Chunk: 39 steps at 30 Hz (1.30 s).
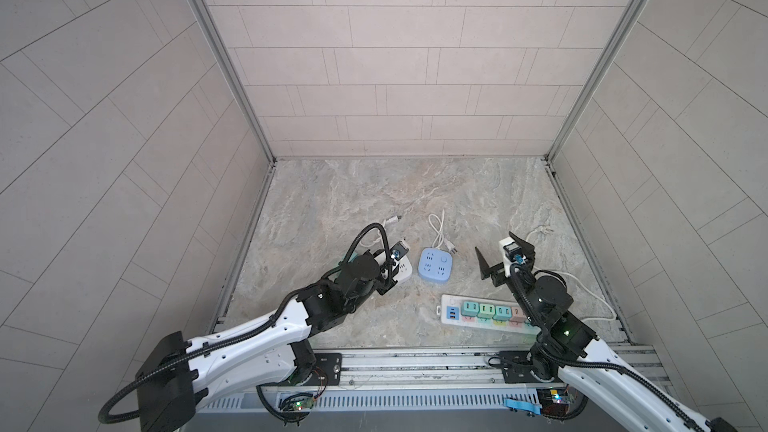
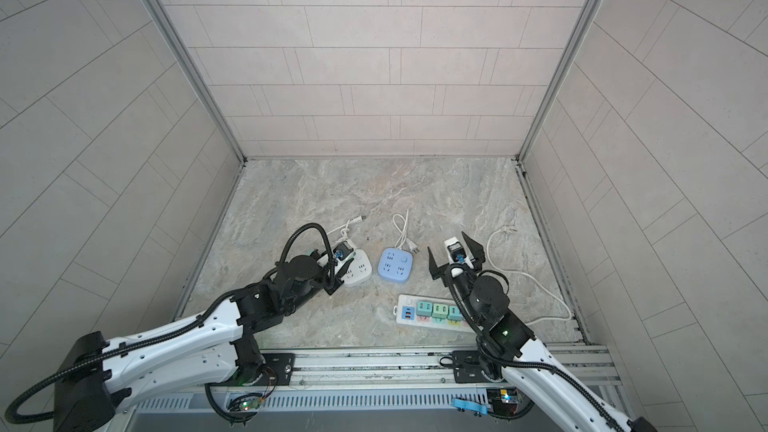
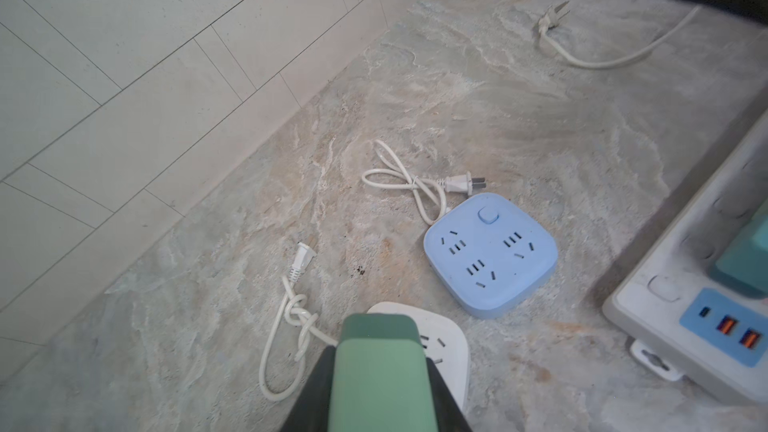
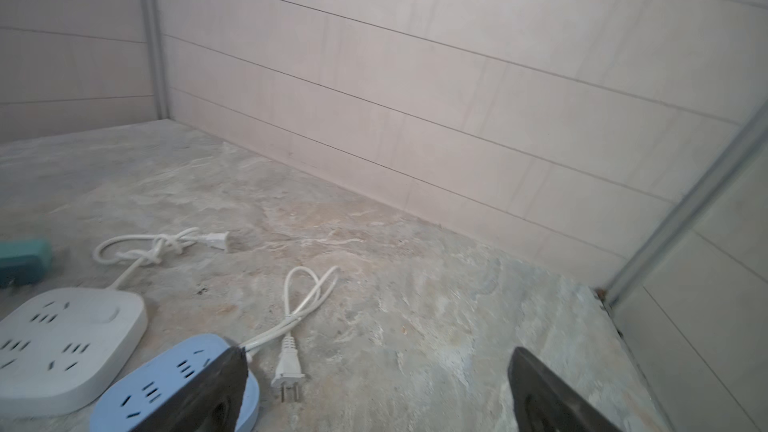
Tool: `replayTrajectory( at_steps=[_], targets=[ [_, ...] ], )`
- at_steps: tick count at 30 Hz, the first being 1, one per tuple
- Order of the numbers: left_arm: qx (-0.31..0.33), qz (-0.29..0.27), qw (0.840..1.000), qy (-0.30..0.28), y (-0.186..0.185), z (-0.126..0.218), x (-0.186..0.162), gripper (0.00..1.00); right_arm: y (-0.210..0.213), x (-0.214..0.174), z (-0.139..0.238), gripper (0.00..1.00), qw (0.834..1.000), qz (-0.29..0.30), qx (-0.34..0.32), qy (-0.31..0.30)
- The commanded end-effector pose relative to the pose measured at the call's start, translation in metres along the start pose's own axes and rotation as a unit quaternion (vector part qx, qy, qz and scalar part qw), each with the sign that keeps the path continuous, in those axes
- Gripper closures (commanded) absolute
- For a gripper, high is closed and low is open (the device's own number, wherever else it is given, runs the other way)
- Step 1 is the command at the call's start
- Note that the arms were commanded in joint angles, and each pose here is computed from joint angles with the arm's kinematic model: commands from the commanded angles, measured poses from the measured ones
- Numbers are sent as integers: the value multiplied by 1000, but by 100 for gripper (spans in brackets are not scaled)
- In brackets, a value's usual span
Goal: Insert the plug
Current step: 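Open and withdraw the right gripper while the left gripper carries the adapter away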
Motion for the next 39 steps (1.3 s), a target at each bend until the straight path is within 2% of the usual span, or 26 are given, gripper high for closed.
replayTrajectory(
  at_steps=[1,5,8,11,15,18,20,26,31,39],
  targets=[
    [55,-48,997,38,15,15,8,100,-15,-11,-8,0,988,-141,-27,51],
    [53,-23,995,84,17,20,14,100,-27,-23,-24,0,975,-183,-56,109],
    [56,-44,988,134,14,10,12,100,-28,-26,-40,0,969,-194,-49,147],
    [88,-64,975,193,12,-7,5,100,-24,-32,-58,0,961,-194,-34,197],
    [100,-84,953,274,7,-27,3,100,-19,-54,-80,0,948,-198,-39,247],
    [66,-69,943,319,2,-38,-1,100,-20,-62,-92,0,937,-212,-33,277],
    [29,-49,940,337,-1,-45,-4,100,-19,-64,-96,0,936,-212,-26,281],
    [-16,-22,932,362,-7,-58,-12,100,-17,-64,-88,0,940,-217,-20,261],
    [-23,-4,927,374,-2,-67,-16,100,-19,-64,-74,0,945,-222,-39,238],
    [-57,11,931,361,-9,-79,-10,100,-8,-58,-78,0,951,-194,-23,240]
  ],
)
Point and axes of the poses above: each gripper's point midway between its finger pads, its own z axis back along the fingers, its own y axis along the line the jaws close on, x = y × z, the point moved 9 cm from there along z, back along the fingers, and after that the axes turned 12 degrees about z, right-handed, at the moved point
